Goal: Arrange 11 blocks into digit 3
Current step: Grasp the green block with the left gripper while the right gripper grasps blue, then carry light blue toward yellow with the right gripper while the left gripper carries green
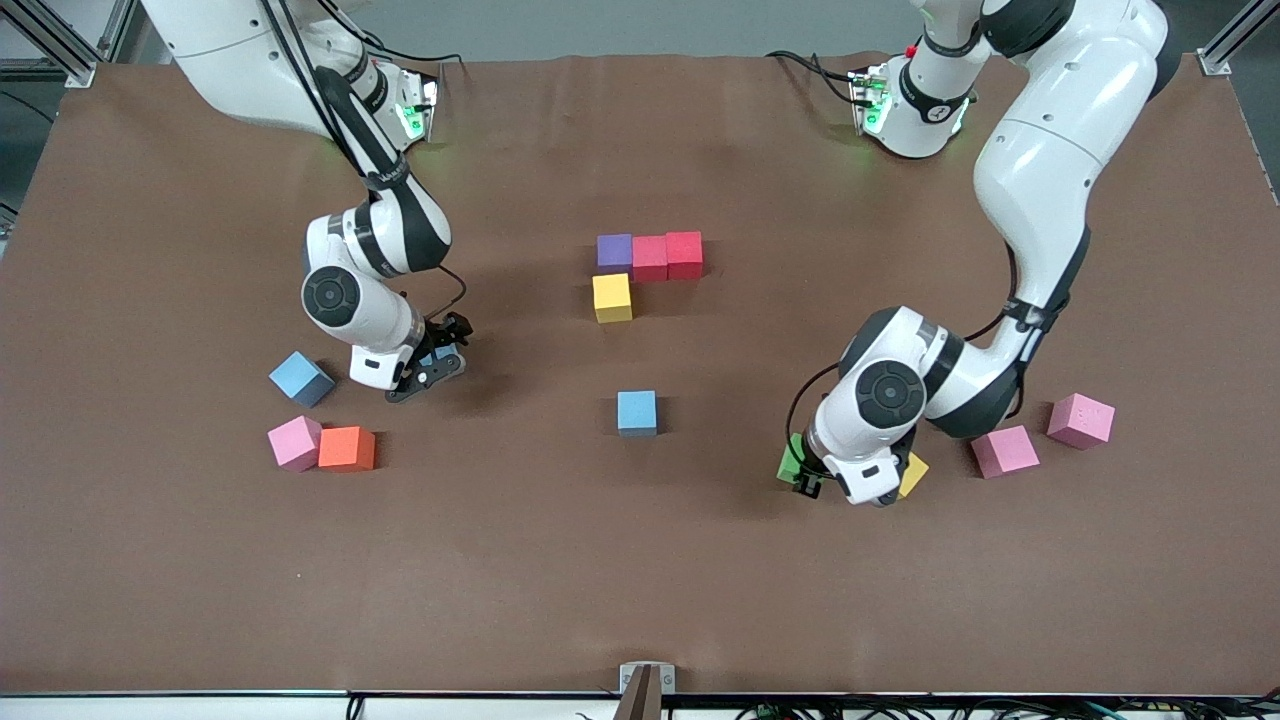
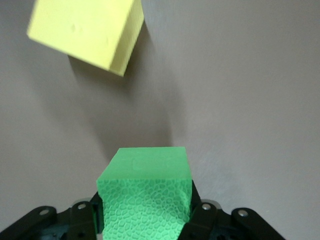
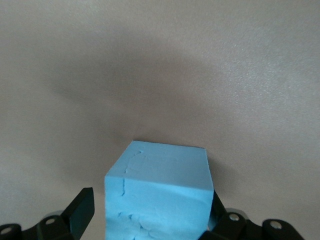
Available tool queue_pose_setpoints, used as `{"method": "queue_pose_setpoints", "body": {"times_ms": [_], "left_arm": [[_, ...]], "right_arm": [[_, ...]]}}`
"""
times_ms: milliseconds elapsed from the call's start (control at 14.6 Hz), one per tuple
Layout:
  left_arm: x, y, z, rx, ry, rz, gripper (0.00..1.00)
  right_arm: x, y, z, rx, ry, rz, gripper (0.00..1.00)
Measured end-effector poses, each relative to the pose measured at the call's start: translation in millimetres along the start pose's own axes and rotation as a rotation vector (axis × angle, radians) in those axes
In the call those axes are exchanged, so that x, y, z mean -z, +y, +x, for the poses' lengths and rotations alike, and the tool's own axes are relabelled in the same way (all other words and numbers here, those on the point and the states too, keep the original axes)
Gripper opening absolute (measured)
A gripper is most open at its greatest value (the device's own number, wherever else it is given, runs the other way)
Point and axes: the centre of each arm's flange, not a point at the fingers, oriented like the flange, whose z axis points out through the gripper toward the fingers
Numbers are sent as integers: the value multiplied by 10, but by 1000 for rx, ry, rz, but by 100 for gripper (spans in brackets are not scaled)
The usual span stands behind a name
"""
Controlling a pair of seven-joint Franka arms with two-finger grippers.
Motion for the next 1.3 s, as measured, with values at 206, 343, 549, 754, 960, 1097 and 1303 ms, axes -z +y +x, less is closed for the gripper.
{"method": "queue_pose_setpoints", "body": {"times_ms": [206, 343, 549, 754, 960, 1097, 1303], "left_arm": [[239, 1, 95, 11, 22, -1, 60], [405, 1, 121, 21, 28, 0, 60], [628, -13, 131, 28, 40, 1, 60], [743, -32, 130, 31, 47, 8, 60], [750, -59, 133, 34, 49, 31, 60], [744, -67, 162, 38, 51, 37, 60], [762, -69, 245, 49, 52, 36, 60]], "right_arm": [[-1, 4, 5, 0, -1, 0, 69], [51, 0, 47, 2, -5, 3, 62], [374, -66, 291, 12, -7, 13, 62], [745, -325, 588, -43, 34, 10, 62], [776, -858, 818, -121, 55, 8, 62], [649, -1289, 953, -164, 50, 7, 62], [425, -1847, 1107, -212, 42, 5, 62]]}}
